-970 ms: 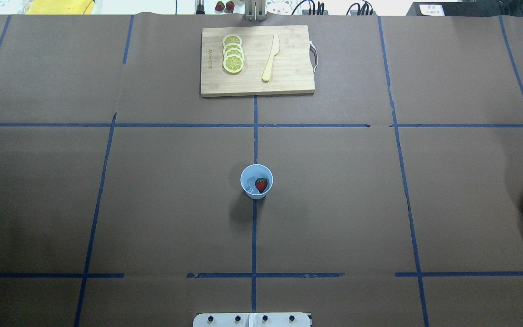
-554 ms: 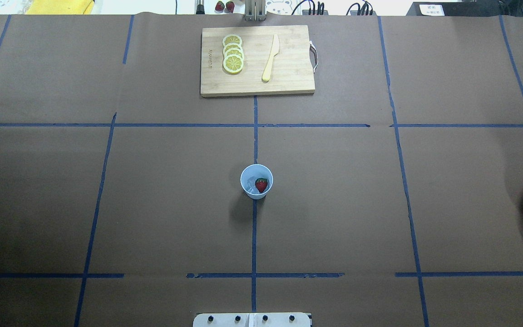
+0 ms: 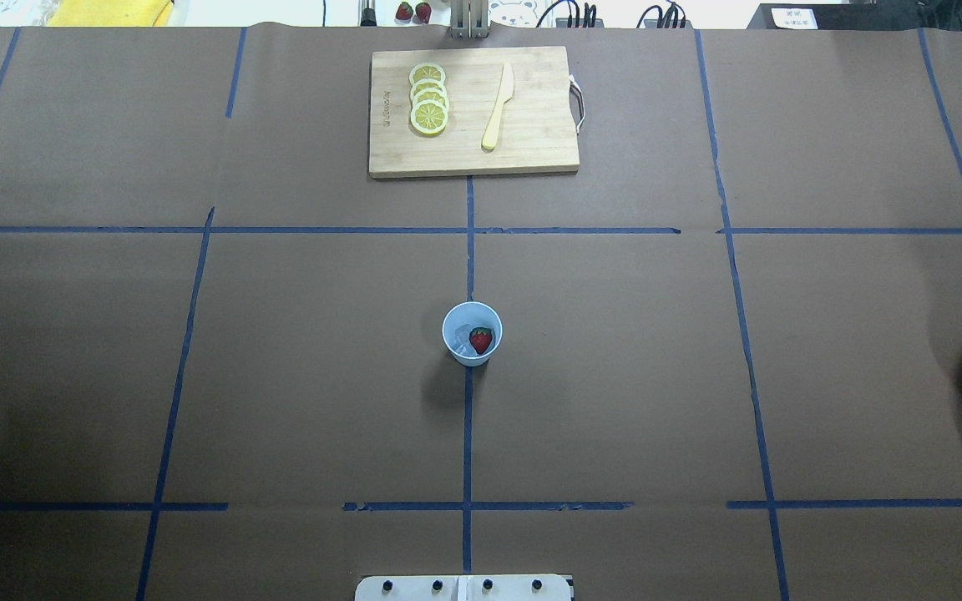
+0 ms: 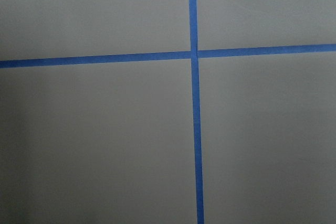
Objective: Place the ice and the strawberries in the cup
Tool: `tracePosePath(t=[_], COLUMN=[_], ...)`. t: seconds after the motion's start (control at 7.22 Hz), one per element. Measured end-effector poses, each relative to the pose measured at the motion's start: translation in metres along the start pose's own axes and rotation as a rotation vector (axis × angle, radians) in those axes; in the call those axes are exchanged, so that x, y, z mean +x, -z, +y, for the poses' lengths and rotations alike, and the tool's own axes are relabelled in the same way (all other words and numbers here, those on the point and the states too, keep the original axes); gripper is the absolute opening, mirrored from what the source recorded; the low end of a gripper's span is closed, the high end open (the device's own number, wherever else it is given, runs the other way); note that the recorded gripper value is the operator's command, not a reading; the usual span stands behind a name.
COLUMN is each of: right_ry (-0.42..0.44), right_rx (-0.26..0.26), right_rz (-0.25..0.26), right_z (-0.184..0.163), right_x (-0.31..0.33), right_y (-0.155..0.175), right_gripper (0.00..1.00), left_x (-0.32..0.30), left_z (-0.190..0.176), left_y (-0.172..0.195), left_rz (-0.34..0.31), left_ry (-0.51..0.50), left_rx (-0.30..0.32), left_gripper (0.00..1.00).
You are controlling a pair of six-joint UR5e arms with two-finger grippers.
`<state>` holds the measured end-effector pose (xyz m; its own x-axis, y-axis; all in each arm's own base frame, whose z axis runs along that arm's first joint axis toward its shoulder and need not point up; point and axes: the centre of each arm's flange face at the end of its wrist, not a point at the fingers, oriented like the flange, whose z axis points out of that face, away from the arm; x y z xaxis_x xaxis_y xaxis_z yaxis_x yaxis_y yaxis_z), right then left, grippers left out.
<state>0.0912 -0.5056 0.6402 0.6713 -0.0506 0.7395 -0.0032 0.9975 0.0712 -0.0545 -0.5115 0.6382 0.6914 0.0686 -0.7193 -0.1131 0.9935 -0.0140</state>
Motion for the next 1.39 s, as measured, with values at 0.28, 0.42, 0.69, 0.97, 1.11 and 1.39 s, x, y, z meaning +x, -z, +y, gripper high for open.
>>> tracePosePath(t=[0.28, 0.42, 0.69, 0.97, 1.11, 1.39], right_ry=[-0.004, -0.005, -0.005, -0.005, -0.005, -0.006], right_rx=[-0.006, -0.007, -0.007, -0.008, -0.008, -0.009], right_rz=[-0.001, -0.001, 0.0, 0.002, 0.004, 0.005], right_z=[0.003, 0.003, 0.003, 0.003, 0.004, 0.004], right_x=[0.003, 0.003, 0.004, 0.004, 0.005, 0.005], right_y=[-0.003, -0.003, -0.003, -0.004, -0.004, -0.004], right_gripper=[0.99, 0.99, 0.99, 0.99, 0.99, 0.99], left_x=[-0.003, -0.005, -0.008, -0.011, -0.012, -0.016], left_z=[0.002, 0.003, 0.004, 0.004, 0.003, 0.002], left_y=[-0.001, -0.003, -0.005, -0.007, -0.006, -0.008], left_rz=[0.04, 0.043, 0.04, 0.03, 0.022, 0.014], left_ry=[-0.014, -0.031, -0.05, -0.049, -0.049, -0.028], left_rx=[0.007, 0.006, 0.004, 0.004, 0.007, 0.026], left_gripper=[1.0, 1.0, 1.0, 1.0, 1.0, 1.0])
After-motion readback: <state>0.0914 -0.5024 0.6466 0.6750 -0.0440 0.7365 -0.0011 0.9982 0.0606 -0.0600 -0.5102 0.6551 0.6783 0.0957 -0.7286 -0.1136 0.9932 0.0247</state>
